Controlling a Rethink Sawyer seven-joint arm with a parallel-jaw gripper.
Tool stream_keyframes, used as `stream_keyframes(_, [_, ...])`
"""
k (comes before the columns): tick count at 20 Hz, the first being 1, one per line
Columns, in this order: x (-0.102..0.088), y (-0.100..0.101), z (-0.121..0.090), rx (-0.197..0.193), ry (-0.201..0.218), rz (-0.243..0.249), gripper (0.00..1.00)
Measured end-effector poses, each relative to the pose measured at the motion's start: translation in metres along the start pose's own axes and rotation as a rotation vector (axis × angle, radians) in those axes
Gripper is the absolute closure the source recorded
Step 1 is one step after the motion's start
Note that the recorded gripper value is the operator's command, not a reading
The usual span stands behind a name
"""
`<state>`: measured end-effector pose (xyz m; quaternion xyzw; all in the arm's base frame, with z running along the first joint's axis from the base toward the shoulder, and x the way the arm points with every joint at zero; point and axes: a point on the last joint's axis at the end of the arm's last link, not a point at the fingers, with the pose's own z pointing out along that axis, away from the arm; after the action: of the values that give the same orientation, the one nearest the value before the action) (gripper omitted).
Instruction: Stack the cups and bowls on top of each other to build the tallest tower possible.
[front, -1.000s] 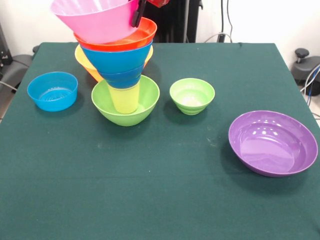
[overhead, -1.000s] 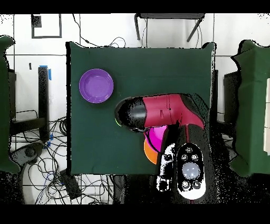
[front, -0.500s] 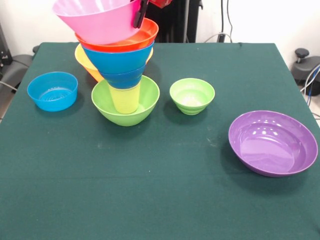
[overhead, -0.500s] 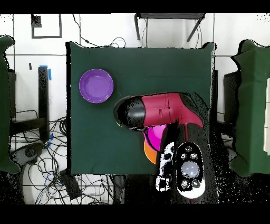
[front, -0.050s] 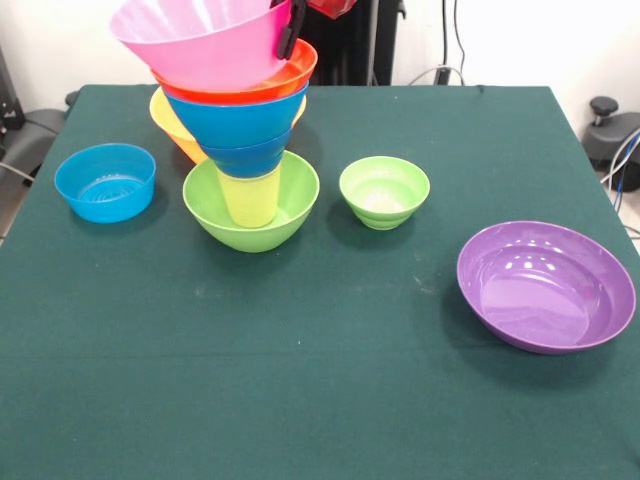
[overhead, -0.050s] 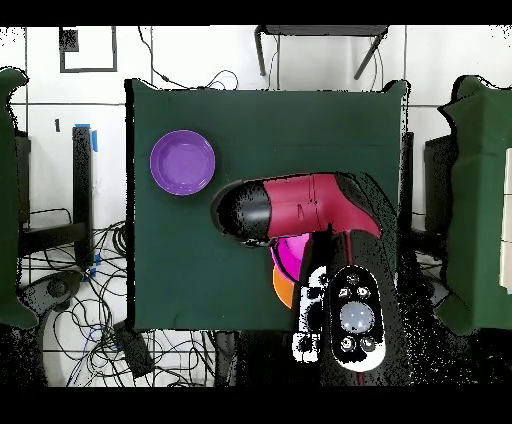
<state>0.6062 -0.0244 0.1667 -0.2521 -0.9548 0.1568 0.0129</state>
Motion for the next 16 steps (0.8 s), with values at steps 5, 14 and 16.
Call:
stream_keyframes(5, [0.0001,0.0006,-0.0002,-0.001,0.0,-0.001,1.0])
stream_keyframes(14, [-0.0027,0.0022,-0.0005,-0.013,-0.017,-0.001,0.0])
stream_keyframes(16, [-0.0038,0.0026,-0.0009,-0.015,-0.021,0.0,0.0])
